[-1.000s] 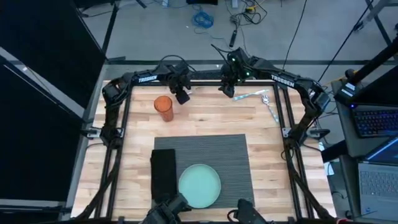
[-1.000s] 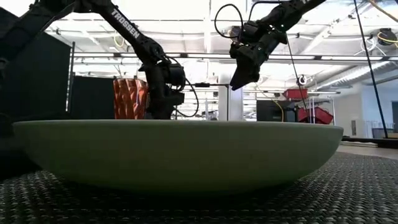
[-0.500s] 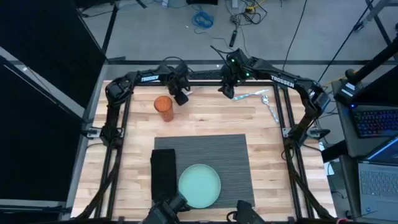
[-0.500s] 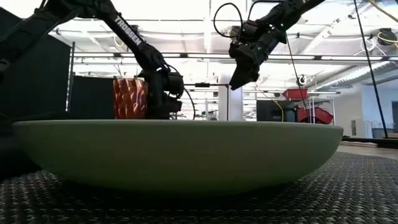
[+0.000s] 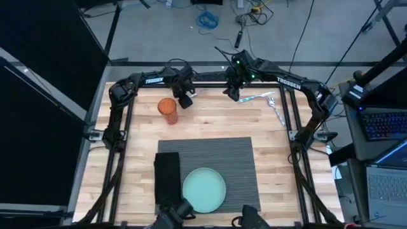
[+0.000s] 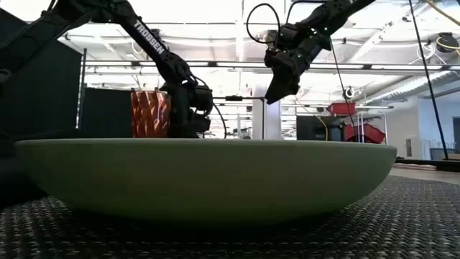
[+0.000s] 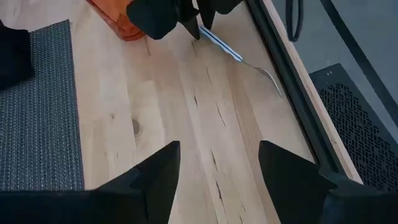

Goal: Set table place
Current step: Put the white fork on the black table napkin

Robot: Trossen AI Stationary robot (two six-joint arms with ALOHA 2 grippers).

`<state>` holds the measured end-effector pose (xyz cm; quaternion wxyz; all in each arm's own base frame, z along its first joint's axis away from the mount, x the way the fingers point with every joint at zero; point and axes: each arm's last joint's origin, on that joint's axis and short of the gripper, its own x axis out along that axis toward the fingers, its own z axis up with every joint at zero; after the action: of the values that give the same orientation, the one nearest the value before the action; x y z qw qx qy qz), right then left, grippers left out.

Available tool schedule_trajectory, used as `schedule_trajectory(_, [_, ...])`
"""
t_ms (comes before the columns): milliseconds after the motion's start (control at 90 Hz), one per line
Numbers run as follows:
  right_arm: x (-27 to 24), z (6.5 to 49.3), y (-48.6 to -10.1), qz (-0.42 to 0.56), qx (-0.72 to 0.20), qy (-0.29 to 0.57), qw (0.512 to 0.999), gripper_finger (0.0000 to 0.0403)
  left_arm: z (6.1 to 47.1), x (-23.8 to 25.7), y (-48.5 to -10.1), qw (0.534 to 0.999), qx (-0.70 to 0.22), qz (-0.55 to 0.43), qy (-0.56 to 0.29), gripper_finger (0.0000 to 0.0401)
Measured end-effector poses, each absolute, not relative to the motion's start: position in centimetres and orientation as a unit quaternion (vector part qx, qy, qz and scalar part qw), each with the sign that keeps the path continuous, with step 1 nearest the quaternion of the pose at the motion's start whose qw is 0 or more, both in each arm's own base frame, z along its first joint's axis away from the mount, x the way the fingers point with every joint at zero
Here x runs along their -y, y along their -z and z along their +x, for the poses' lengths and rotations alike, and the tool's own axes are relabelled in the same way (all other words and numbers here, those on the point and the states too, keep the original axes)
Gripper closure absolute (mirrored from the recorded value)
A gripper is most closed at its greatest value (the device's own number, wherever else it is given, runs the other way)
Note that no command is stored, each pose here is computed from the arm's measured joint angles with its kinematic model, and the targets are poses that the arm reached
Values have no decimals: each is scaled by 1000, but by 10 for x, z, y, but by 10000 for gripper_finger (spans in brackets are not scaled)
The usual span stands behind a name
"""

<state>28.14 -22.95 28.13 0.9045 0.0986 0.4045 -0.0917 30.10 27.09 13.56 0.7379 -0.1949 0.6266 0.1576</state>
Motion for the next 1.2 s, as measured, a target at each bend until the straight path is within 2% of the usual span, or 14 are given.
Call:
schedule_trajectory(111, [229,281,-281,100,-406,92,904,200,305,-267,-135,736,-638,-164,-155,310])
schedule_trajectory(278, [229,281,-281,99,-405,92,904,200,307,-268,-143,740,-640,-139,-154,384])
schedule_trajectory(533, [230,282,-281,98,-404,92,905,200,316,-274,-161,756,-621,-127,-162,396])
schedule_trajectory(756, [230,281,-281,98,-404,93,905,200,319,-274,-213,790,-579,-109,-170,399])
schedule_trajectory(956, [233,278,-281,88,-408,95,904,200,313,-269,-276,820,-535,-86,-184,399])
schedule_trajectory(1200, [243,267,-282,98,-411,112,899,200,276,-251,-361,854,-465,-62,-224,401])
